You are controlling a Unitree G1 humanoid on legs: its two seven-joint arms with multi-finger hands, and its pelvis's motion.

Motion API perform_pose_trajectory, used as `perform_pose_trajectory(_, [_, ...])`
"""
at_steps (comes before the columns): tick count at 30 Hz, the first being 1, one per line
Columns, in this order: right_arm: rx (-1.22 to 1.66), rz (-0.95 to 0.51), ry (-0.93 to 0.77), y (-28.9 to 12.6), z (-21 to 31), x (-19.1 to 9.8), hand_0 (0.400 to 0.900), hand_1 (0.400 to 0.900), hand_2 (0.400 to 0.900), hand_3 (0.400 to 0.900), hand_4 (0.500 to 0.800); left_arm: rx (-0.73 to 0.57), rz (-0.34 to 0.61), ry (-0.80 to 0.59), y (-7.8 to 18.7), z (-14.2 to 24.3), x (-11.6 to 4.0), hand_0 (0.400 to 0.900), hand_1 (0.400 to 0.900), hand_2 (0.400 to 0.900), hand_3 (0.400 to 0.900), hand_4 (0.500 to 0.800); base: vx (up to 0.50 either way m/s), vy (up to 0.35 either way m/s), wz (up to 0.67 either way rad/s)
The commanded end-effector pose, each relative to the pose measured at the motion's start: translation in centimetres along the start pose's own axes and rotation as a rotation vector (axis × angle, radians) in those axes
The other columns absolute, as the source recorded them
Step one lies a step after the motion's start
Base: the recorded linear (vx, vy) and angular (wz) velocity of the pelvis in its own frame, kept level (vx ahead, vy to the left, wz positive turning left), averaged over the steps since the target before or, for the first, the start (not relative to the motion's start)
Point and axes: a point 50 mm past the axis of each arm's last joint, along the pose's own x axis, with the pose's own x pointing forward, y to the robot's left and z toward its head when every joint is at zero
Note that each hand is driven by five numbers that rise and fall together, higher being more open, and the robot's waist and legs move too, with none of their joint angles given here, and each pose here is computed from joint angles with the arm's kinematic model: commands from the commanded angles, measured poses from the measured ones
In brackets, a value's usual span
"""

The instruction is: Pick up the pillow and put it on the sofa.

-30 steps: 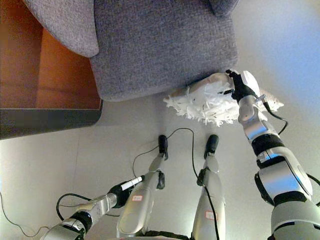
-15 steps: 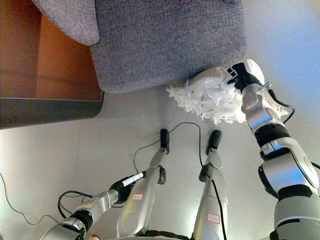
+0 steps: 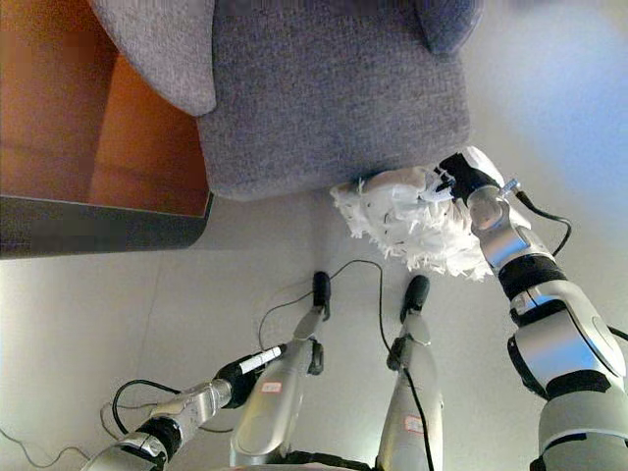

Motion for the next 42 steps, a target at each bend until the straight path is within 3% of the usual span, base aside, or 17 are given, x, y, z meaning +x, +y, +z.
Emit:
perform_pose_trajectory(1, [-0.034, -0.115, -0.352, -6.5, 6.7, -1.3, 0.400, 0.400, 0.400, 0.400, 0.500, 0.033, 0.120, 0.157, 4.4, -3.9, -2.2, 0.900, 0.900, 0.900, 0.900, 0.800, 0.081, -0.038, 0.05])
perform_pose_trajectory(24, [-0.045, 0.407, -0.481, -4.4, 6.7, -4.2, 0.400, 0.400, 0.400, 0.400, 0.500, -0.093, 0.222, 0.485, 8.1, -12.6, -6.8, 0.900, 0.900, 0.900, 0.900, 0.800, 0.165, 0.010, 0.03])
perform_pose_trajectory(34, [0.015, 0.462, -0.505, -7.1, 12.6, -3.3, 0.400, 0.400, 0.400, 0.400, 0.500, -0.143, 0.244, 0.584, 8.1, -13.9, -7.5, 0.900, 0.900, 0.900, 0.900, 0.800, 0.104, 0.074, 0.10])
perform_pose_trajectory(42, [0.086, 0.497, -0.439, -6.4, 13.4, -2.2, 0.400, 0.400, 0.400, 0.400, 0.500, -0.195, 0.258, 0.613, 8.0, -14.5, -7.8, 0.900, 0.900, 0.900, 0.900, 0.800, 0.076, 0.086, 0.12])
